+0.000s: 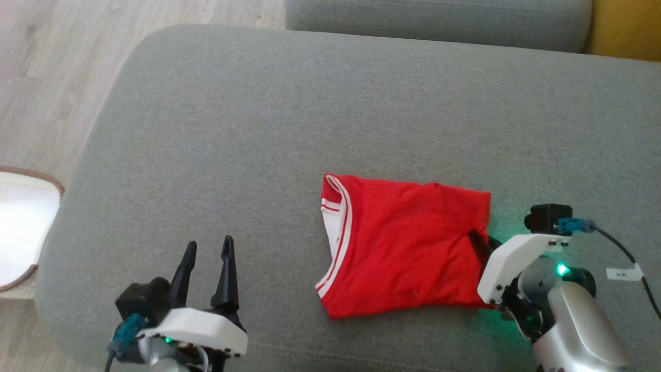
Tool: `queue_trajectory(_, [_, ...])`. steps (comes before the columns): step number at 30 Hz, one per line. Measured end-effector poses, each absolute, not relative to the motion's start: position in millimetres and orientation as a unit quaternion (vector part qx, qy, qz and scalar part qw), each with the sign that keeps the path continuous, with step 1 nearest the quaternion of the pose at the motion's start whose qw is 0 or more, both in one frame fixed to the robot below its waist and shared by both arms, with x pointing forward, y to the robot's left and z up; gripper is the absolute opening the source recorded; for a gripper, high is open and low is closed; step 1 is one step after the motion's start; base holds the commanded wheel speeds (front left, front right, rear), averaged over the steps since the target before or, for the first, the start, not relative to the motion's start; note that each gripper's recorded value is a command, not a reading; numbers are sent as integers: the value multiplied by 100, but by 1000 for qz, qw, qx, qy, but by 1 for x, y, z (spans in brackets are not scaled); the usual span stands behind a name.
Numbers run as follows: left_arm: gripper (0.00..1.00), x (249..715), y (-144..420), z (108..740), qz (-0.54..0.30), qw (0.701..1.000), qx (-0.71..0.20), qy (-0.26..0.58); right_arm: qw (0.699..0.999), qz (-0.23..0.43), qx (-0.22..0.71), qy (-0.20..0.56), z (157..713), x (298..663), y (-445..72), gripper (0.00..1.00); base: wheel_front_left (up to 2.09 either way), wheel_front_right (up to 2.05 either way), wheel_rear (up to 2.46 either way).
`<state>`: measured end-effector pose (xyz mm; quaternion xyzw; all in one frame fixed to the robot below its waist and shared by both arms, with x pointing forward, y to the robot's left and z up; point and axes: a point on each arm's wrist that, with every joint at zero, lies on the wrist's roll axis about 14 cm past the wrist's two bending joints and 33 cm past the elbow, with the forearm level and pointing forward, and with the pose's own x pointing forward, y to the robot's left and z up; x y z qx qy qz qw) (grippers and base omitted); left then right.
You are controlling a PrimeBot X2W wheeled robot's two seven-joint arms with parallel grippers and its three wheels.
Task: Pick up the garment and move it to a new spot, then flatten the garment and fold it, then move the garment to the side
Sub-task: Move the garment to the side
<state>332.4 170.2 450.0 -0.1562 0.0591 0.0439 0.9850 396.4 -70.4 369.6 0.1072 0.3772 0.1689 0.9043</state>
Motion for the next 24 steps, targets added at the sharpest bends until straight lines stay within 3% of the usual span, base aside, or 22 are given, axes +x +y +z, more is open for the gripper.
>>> queue_trajectory(7, [100,348,157,454,17,987,-148,54,921,144,107,345,377,404,-95,0,0,0,0])
queue_trajectory(14, [100,367,123,452,-43,987,-145,59,956,68,70,278,415,429,-182,0,0,0,0])
queue_trajectory(24, [100,412,46,452,-162,974,-147,58,968,-40,37,246,451,415,-281,0,0,0,0])
